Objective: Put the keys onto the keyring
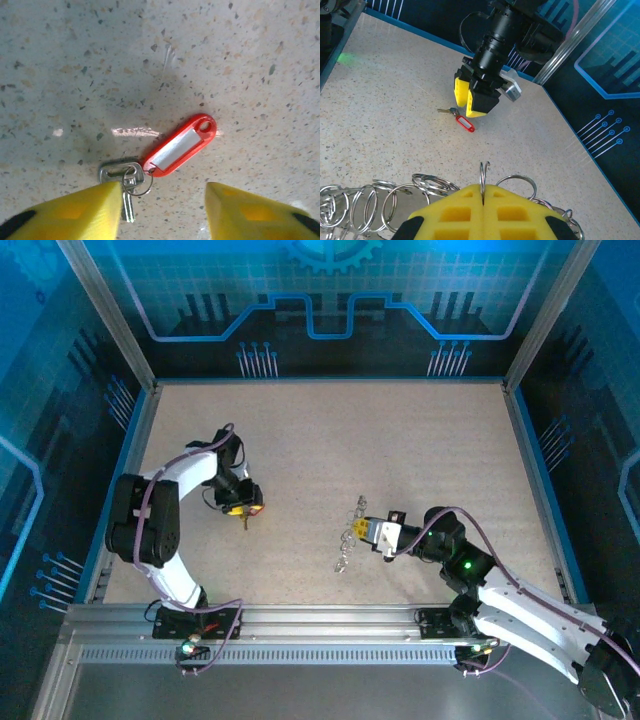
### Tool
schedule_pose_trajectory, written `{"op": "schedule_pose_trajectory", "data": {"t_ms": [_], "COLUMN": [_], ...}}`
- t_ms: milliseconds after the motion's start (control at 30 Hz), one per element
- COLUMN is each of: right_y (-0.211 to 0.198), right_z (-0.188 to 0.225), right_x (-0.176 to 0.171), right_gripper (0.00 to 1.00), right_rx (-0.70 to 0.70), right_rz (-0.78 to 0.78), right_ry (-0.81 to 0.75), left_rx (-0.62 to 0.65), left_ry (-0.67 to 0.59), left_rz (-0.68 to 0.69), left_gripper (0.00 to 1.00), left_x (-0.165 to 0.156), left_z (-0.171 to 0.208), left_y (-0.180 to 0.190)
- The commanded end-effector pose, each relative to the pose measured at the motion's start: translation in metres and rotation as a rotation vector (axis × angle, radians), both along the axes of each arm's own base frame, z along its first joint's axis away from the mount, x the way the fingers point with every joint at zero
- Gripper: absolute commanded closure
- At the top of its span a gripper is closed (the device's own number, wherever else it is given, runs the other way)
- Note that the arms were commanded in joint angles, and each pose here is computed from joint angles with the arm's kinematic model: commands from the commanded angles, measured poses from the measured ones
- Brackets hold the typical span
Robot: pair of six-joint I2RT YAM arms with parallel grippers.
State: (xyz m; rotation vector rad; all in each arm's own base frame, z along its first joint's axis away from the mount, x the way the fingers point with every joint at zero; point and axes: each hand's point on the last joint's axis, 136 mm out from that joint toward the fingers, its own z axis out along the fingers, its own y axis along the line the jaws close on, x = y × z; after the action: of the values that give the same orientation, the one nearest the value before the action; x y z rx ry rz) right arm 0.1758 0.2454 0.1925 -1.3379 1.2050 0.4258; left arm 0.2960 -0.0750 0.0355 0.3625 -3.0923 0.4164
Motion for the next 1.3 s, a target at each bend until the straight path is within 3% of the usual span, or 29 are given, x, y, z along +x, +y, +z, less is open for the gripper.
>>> {"op": "schedule_pose_trajectory", "data": {"t_ms": [0,267,533,867,1267], "right_y": [0.005,0.004,0.003,0.002,0.004], "right_z": [0.016,0.018,0.011,0.011,0.01], "right_x": [-0.003,-0.003,-0.003,-0.003,-0.003], "right_gripper": [1.0,1.0,1.0,1.0,1.0], "right_rx": [0.031,0.035,0.012,0.015,0.011], "right_rz": [0.032,0.026,0.023,0.02,0.027], "right_ry": [-0.039,-0.046,-0.025,-0.031,-0.027], "left_rx": [0.017,0.071,0.018,-0.019,0.006], "left_ry": [0.025,0.136,0.113,0.113,0.064], "left_rz": [0.073,0.227,0.416,0.44,0.45], "left_gripper": [0.58,0.62,0.61,0.66,0.64], "left_x": [-0.011,-0.025,-0.018,-0.01,-0.005], "left_z": [0.0,-0.02,-0.016,-0.016,-0.001], "left_y": [0.004,0.012,0.006,-0.001,0.005]}}
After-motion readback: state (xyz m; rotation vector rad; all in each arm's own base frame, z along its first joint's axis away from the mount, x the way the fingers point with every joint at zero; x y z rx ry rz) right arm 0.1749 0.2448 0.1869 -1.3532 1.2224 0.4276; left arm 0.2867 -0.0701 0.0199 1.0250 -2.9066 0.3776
